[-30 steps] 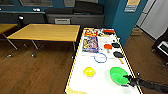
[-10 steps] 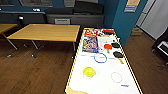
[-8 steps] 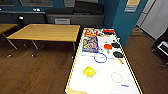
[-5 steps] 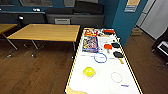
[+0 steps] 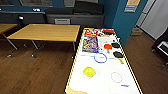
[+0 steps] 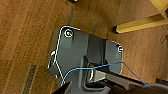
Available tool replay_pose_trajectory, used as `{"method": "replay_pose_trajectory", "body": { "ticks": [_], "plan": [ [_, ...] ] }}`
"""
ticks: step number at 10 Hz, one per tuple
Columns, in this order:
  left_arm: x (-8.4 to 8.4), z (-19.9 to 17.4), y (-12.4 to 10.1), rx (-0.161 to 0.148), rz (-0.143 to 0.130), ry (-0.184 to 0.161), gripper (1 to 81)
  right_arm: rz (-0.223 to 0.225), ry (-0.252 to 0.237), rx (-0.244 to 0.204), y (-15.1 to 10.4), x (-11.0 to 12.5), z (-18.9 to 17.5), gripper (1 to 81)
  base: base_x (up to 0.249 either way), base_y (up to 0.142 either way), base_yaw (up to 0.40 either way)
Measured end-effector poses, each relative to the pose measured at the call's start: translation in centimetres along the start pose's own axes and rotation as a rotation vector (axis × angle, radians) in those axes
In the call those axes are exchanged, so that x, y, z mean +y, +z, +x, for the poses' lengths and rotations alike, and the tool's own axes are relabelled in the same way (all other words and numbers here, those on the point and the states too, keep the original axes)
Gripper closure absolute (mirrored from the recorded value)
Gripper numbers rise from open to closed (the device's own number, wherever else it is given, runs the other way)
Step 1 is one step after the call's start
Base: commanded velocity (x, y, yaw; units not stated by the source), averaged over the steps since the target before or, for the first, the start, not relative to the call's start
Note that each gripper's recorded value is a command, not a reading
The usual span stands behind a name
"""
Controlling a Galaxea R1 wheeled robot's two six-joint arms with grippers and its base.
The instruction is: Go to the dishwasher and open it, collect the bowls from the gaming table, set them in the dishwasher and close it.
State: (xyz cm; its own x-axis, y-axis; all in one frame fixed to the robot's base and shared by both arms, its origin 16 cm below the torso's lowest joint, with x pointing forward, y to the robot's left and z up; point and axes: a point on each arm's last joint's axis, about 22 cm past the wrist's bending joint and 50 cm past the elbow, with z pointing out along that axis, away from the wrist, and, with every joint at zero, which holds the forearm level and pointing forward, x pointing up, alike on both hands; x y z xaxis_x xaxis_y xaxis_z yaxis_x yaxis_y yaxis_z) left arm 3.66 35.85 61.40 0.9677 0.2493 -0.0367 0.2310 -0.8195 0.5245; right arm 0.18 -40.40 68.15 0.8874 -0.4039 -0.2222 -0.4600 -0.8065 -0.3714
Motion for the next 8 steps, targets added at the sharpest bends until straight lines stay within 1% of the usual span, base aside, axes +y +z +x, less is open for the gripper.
{"method": "replay_pose_trajectory", "body": {
  "ticks": [1, 2, 3, 4, 6, 7, 8],
  "plan": [
    [1.7, 2.6, -1.6, 0.031, -0.031, -0.009, 1.0, -0.011, 0.007, 0.021, 0.5, 0.7, -0.8, 81.1, 0.0, 0.0, 0.0],
    [3.3, 5.3, -3.9, 0.063, -0.054, -0.002, 1.0, -0.037, 0.01, 0.034, 0.2, 2.0, -1.4, 81.1, 0.0, 0.0, 0.0],
    [4.1, 7.9, -5.9, 0.094, -0.06, 0.002, 1.0, -0.054, 0.007, 0.038, 0.0, 2.9, -1.6, 81.1, 0.0, 0.0, 0.0],
    [5.7, 10.8, -6.8, 0.127, -0.083, 0.021, 1.0, -0.056, 0.005, 0.05, 0.2, 3.0, -1.3, 81.1, 0.0, 0.0, 0.0],
    [11.0, 17.5, -6.4, 0.197, -0.179, 0.028, 1.0, -0.031, 0.005, 0.055, 1.3, 2.0, -1.2, 81.1, 0.0, 0.0, 0.0],
    [12.7, 20.9, -6.5, 0.219, -0.2, 0.041, 1.0, -0.027, 0.002, 0.06, 1.5, 1.8, -0.8, 81.1, 0.0, 0.0, 0.0],
    [14.1, 24.1, -6.8, 0.235, -0.211, 0.054, 1.0, -0.03, -0.001, 0.067, 1.5, 1.9, -0.5, 81.1, 0.0, 0.0, 0.0]
  ]
}}
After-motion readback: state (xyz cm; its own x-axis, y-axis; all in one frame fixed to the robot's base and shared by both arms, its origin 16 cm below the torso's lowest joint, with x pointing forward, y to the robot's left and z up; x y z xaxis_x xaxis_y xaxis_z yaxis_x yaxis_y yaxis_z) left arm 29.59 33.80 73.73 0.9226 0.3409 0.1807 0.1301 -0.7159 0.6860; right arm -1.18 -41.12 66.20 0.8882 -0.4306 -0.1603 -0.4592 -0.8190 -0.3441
